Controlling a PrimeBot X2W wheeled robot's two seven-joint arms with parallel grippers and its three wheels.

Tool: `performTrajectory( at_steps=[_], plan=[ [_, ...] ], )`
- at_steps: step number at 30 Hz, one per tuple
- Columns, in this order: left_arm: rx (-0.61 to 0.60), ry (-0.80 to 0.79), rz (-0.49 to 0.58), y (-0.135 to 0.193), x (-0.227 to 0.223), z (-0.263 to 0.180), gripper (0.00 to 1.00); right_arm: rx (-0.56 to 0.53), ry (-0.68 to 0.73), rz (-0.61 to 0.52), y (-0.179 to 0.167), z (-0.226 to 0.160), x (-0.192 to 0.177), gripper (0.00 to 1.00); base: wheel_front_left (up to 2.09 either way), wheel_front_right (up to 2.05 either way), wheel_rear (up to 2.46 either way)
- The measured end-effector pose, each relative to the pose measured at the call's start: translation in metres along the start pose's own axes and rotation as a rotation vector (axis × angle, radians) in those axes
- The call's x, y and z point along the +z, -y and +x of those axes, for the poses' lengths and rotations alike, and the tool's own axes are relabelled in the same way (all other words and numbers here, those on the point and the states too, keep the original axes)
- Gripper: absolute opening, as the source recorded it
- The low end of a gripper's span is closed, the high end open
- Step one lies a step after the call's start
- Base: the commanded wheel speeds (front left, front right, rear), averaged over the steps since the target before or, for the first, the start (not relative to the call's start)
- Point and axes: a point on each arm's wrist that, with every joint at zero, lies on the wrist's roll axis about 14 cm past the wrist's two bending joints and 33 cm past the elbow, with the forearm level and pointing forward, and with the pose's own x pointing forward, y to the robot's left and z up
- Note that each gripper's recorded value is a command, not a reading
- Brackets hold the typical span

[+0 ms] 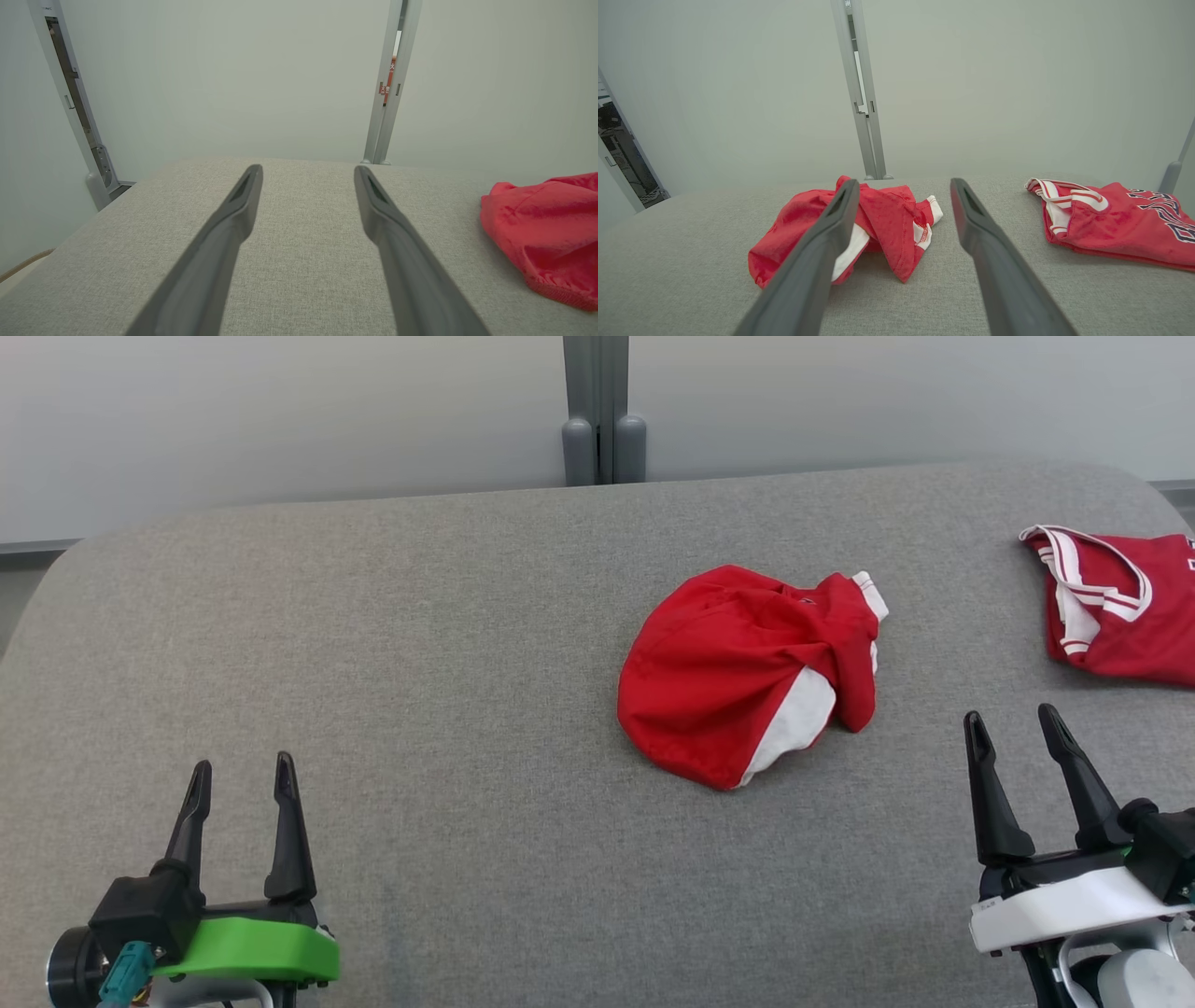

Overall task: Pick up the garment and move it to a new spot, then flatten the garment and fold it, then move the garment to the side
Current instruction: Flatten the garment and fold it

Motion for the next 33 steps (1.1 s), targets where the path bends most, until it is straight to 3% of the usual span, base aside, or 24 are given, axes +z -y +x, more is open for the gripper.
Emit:
performTrajectory(
  at_steps=[33],
  plan=[
    [-0.003, -0.023, 0.002, 0.0016, -0.0101, -0.0036, 1.0, 0.003, -0.027, 0.008, -0.0022, -0.0029, -0.0068, 1.0, 0.0, 0.0, 0.0]
  ],
)
